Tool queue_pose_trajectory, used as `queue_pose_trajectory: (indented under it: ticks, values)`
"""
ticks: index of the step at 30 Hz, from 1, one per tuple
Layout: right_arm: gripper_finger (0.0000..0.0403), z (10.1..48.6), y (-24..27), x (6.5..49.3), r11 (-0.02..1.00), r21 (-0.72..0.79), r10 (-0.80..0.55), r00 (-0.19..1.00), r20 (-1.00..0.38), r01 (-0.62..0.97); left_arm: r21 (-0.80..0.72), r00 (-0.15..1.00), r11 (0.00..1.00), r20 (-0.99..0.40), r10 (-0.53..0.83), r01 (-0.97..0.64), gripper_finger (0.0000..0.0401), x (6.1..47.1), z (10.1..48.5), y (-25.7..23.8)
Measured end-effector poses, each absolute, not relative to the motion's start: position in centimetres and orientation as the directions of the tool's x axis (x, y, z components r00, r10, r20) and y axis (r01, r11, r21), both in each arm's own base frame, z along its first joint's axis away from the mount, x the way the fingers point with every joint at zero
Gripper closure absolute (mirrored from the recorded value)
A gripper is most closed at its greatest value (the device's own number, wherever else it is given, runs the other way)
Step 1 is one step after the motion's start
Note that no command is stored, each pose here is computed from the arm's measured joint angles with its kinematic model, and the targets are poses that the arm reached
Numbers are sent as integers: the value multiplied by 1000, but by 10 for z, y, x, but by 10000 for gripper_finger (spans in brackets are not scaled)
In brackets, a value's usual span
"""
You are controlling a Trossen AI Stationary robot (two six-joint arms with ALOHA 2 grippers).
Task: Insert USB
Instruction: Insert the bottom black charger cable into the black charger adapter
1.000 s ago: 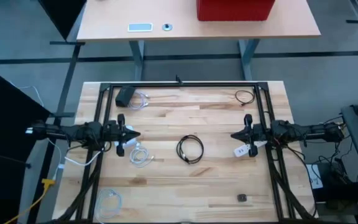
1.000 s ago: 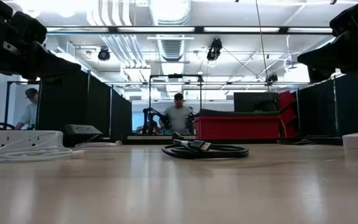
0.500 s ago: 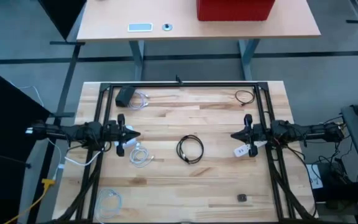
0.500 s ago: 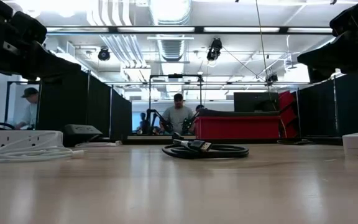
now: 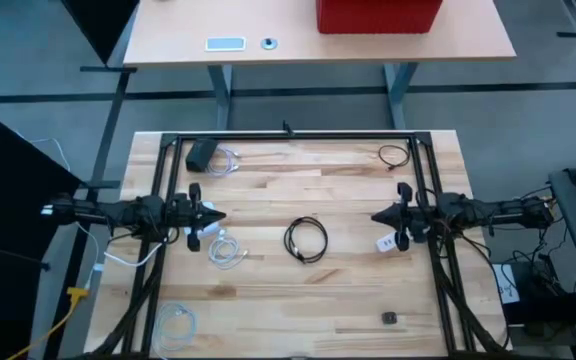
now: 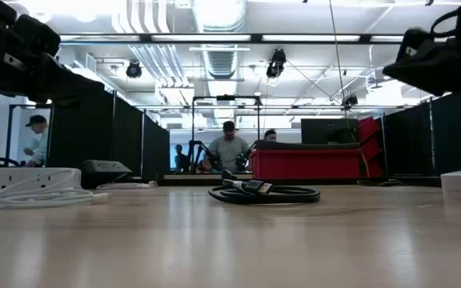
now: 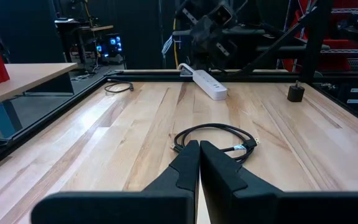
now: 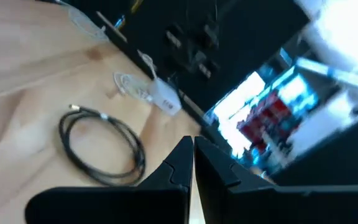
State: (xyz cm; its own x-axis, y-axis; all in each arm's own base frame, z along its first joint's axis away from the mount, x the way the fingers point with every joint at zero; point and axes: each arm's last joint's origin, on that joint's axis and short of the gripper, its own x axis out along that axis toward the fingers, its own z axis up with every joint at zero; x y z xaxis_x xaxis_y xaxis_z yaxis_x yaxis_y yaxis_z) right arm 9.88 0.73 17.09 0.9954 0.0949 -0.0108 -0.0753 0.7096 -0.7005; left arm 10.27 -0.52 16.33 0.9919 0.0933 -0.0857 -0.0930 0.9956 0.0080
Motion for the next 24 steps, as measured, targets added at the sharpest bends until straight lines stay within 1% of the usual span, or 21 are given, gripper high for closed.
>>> queue_pose_trajectory:
  ticks: [2, 5, 7, 9, 13, 17, 19, 21, 24]
  values:
    - [403, 173, 10, 98, 743, -656, 176, 984, 7, -128, 8, 992, 996, -86, 93, -93, 401, 103, 163, -5]
    - [403, 181, 12, 97, 801, -577, 256, 962, 91, -158, 8, 992, 996, -86, 93, -93, 401, 103, 163, -5]
    - [403, 187, 13, 96, 855, -487, 285, 946, 156, -178, 8, 992, 996, -85, 93, -93, 401, 103, 163, -5]
    - [403, 188, 12, 98, 895, -408, 265, 952, 156, -182, 8, 992, 996, -86, 93, -93, 401, 103, 163, -5]
    - [403, 176, 11, 104, 954, -222, 215, 976, 32, -203, 8, 992, 996, -86, 93, -93, 401, 103, 163, -5]
    - [403, 163, 11, 113, 972, -115, 193, 975, -113, -206, 8, 992, 996, -86, 93, -93, 401, 103, 163, -5]
    - [403, 158, 10, 118, 985, -37, 158, 969, -189, -168, 8, 992, 996, -85, 93, -93, 401, 103, 163, -5]
    - [403, 159, 10, 124, 992, 76, 120, 961, -251, -105, 8, 992, 996, -84, 93, -93, 401, 103, 163, -5]
    - [403, 165, 11, 138, 980, 195, 112, 934, -339, -47, 8, 992, 996, -85, 93, -93, 401, 103, 163, -5]
